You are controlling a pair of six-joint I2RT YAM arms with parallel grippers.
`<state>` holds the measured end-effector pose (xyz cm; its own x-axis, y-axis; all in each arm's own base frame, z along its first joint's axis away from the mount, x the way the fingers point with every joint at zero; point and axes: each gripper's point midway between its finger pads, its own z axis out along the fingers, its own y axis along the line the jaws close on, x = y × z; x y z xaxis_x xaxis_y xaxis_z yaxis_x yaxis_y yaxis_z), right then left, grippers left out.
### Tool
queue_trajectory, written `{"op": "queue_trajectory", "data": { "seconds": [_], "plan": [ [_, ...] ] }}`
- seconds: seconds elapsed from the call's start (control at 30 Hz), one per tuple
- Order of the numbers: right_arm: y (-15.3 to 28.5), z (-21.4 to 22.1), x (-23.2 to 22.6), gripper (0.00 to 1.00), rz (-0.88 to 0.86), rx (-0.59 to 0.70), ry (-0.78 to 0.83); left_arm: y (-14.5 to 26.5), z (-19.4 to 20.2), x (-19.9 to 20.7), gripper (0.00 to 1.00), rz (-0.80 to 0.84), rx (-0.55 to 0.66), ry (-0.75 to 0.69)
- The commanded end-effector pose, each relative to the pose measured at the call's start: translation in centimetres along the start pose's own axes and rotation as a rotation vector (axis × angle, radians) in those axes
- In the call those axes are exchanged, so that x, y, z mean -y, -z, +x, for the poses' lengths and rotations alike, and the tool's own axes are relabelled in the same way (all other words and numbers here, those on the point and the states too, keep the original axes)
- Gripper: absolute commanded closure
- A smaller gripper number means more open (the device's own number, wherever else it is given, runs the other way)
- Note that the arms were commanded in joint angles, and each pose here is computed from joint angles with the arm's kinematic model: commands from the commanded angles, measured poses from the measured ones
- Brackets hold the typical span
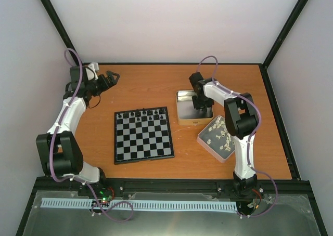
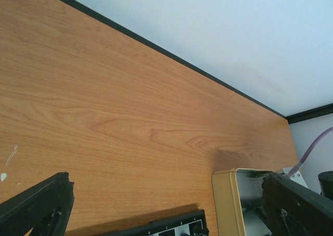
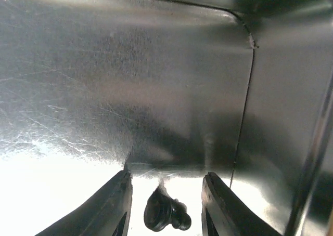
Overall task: Set up the chess pieces on the board
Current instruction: Pick up the chess piece from the storage box.
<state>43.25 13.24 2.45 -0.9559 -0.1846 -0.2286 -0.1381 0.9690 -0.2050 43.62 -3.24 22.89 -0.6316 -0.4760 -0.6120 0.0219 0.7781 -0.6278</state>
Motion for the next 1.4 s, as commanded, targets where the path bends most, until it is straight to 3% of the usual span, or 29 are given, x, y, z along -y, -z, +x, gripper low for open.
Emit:
{"op": "queue_trajectory", "data": {
  "seconds": [0.0,0.13,0.7,1.03,1.17,1.37],
  "plan": [
    [-0.7,1.4,-2.2,0.62,-0.195,-0.079,-0.013,-0.4,-2.2,2.1,0.0,0.06,0.04,-0.033],
    [-0.5,2.3,-3.6,0.64,-0.284,-0.117,-0.023,-0.8,-2.0,2.1,0.0,0.06,0.03,-0.036],
    [-0.9,5.5,-0.7,0.53,-0.124,-0.187,-0.024,-0.8,-0.5,1.4,0.0,0.043,-0.004,-0.041],
    [1.8,-0.8,-0.8,0.53,-0.133,-0.053,-0.302,-1.1,-0.2,1.2,0.0,0.045,-0.025,-0.041],
    [2.5,-0.5,-0.1,0.55,-0.109,-0.028,-0.416,-1.0,-0.3,1.3,0.0,0.046,-0.027,-0.05],
    [1.9,0.5,-1.9,0.56,-0.214,-0.044,-0.244,-0.8,0.1,1.4,0.0,0.046,-0.036,-0.056]
  ]
}}
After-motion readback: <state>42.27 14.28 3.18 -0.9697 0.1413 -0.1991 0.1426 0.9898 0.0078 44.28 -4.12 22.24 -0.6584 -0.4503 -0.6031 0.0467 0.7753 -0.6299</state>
